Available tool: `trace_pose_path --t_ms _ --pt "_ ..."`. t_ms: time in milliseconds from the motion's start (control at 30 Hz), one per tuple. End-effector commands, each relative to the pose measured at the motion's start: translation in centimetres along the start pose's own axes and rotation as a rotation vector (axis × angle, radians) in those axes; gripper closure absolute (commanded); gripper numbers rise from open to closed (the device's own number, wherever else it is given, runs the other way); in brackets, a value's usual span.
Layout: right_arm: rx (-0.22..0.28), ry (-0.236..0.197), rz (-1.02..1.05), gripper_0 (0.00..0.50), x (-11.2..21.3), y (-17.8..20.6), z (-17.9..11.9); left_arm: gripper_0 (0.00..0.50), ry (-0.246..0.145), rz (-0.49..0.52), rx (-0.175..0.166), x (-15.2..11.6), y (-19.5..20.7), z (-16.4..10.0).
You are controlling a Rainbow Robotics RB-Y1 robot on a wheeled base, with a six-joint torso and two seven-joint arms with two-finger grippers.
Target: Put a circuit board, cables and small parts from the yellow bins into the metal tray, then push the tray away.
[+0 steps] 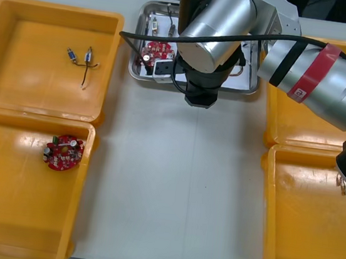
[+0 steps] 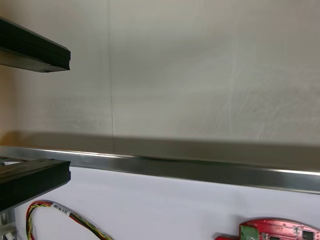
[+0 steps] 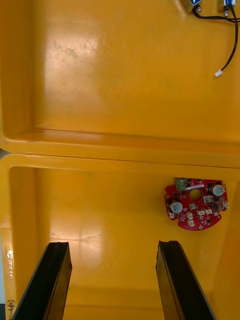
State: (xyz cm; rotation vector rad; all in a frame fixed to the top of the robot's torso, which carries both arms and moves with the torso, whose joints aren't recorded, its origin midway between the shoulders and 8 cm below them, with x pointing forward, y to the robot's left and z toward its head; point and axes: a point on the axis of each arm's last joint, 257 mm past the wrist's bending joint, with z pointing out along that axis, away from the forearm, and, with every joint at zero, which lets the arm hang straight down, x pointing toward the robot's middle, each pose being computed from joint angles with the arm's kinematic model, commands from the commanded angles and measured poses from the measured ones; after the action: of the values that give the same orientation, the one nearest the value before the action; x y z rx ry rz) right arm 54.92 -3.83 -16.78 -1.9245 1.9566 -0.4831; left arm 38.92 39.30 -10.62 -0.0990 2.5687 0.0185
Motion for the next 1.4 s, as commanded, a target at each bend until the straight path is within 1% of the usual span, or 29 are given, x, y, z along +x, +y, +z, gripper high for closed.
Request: trace_pose_path --t_ms 33,133,233,433,500,700,800,933,1033,1100,1233,1400 --pt "-0.015 -0.075 0.005 0.0 -2.1 1.1 -3.6 0.0 -0.008 0.036 -0.012 0.5 0.4 -0.3" --pt "-0.027 -0.039 -0.006 0.0 -0.9 2.3 -4.7 0.0 -0.008 0.036 -0.012 0.5 0.4 -0.3" --pt "-0.038 -0.011 0.034 0.0 0.5 3.6 -5.5 0.0 -0.008 0.036 -0.012 0.5 0.4 -0.3" --pt "-0.022 0.024 0.155 0.0 4.0 6.0 -7.2 0.0 -0.008 0.036 -0.012 0.5 0.4 -0.3" --pt "0.003 -0.011 0.216 0.0 4.4 6.0 -7.8 0.0 -0.008 0.036 -0.012 0.5 0.4 -0.3" --pt "0.025 -0.081 0.365 0.0 5.4 5.8 -9.1 0.0 -0.008 0.036 -0.012 0.5 0.4 -0.3" --pt "0.027 -0.127 0.496 0.0 6.4 5.6 -9.8 0.0 -0.008 0.036 -0.012 0.5 0.4 -0.3" --pt "0.04 -0.158 0.642 0.0 8.5 5.6 -10.4 0.0 -0.008 0.036 -0.012 0.5 0.4 -0.3" --pt "0.061 -0.162 0.755 0.0 10.8 5.8 -10.6 0.0 -0.008 0.036 -0.012 0.5 0.4 -0.3" --pt "0.088 -0.16 0.838 0.0 12.8 6.0 -10.8 0.0 -0.008 0.036 -0.012 0.5 0.4 -0.3" --pt "0.107 -0.145 0.938 0.0 15.4 6.9 -10.7 0.0 -0.008 0.036 -0.012 0.5 0.4 -0.3" --pt "0.131 -0.128 1.102 0.0 19.4 8.0 -11.0 0.0 -0.008 0.036 -0.012 0.5 0.4 -0.3"
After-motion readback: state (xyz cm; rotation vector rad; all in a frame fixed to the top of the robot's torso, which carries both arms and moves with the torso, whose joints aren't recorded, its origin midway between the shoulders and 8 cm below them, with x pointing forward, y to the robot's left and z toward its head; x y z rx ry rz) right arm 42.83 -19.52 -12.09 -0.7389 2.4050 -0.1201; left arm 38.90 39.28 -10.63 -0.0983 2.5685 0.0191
